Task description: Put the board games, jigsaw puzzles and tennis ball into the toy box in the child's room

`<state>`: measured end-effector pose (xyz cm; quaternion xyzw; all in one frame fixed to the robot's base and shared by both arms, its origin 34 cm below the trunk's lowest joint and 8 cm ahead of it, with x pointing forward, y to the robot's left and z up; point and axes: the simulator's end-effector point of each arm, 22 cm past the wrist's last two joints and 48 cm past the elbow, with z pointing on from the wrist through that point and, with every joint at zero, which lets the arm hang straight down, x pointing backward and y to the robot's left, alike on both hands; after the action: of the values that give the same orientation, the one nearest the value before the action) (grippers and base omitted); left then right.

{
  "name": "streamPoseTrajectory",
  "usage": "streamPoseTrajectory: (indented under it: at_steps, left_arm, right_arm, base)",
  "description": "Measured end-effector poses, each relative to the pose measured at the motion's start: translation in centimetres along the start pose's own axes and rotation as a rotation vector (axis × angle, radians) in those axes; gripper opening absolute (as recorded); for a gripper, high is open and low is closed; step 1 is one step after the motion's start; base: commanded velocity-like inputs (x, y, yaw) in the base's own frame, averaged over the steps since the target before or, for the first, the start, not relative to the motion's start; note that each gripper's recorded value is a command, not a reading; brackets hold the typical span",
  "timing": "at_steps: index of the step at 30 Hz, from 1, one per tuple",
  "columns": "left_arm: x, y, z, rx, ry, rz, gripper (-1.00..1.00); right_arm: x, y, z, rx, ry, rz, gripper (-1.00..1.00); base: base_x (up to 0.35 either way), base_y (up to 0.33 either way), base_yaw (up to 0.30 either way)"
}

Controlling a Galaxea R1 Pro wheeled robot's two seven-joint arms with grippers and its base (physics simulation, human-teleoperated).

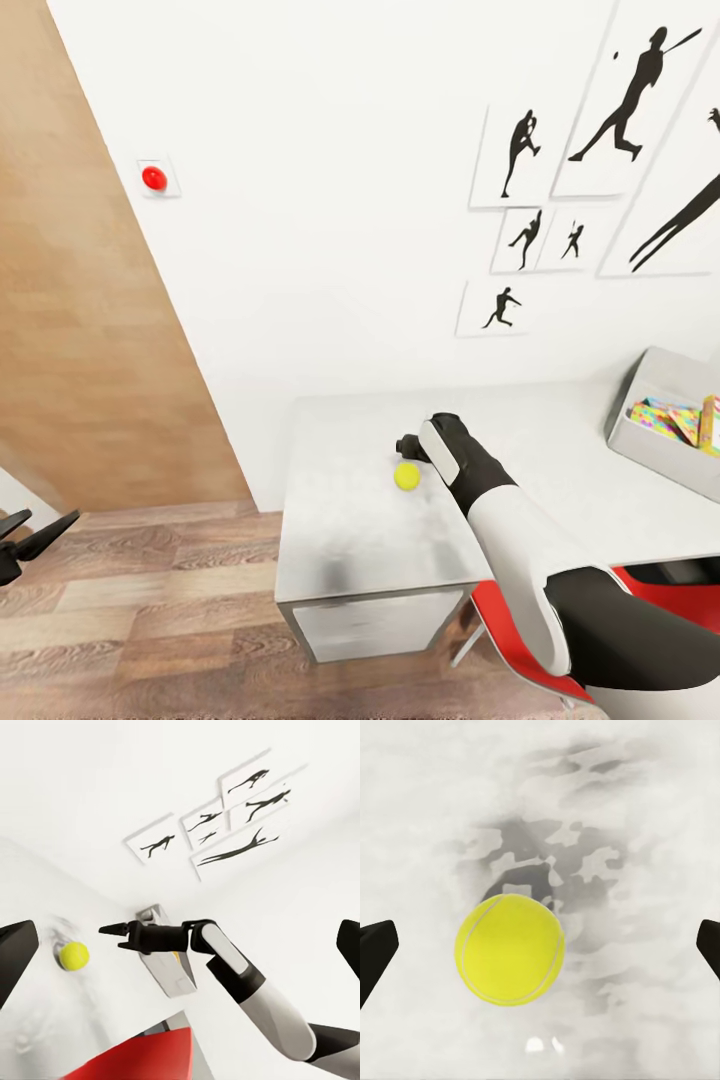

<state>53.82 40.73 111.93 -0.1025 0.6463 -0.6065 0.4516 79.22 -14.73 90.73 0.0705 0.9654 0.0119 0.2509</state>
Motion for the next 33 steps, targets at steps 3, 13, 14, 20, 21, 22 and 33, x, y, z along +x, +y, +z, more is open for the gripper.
streamPoseTrajectory:
  at_steps: [3, 13, 14, 20, 21, 22, 33]
  left_arm:
    - [0.0, 0.5, -0.2, -0.011, -0.002, -0.009, 1.0]
    - [0.3, 1.5, -0.3, -0.031, 0.001, -0.026, 1.0]
    - [0.3, 1.6, -0.3, -0.032, 0.001, -0.027, 1.0]
    - [0.4, 2.0, -0.3, -0.038, 0.003, -0.027, 1.0]
    - [0.4, 2.1, -0.3, -0.038, 0.002, -0.025, 1.0]
    - [0.4, 2.1, -0.3, -0.038, 0.001, -0.02, 1.0]
    - [0.6, 2.9, -0.4, -0.051, 0.002, -0.025, 1.0]
  right_arm:
    - [0.3, 0.0, 0.3, 0.001, 0.007, -0.001, 1.0]
    - [1.0, -0.1, 1.2, 0.002, 0.024, -0.003, 1.0]
    - [1.1, -0.1, 1.3, 0.002, 0.025, -0.003, 1.0]
    - [1.4, 0.0, 1.8, 0.0, 0.031, -0.003, 1.0]
    - [1.4, 0.0, 1.8, 0.0, 0.032, -0.003, 1.0]
    - [1.4, 0.0, 1.9, -0.002, 0.033, -0.003, 1.0]
    - [2.1, 2.0, 2.7, -0.094, 0.047, -0.004, 1.0]
  base:
    - [0.0, 0.0, 0.0]
    - [0.0, 0.0, 0.0]
    - [0.0, 0.0, 0.0]
    - [0.0, 0.0, 0.0]
    - [0.0, 0.0, 0.0]
    - [0.0, 0.0, 0.0]
    - [0.0, 0.043, 0.0]
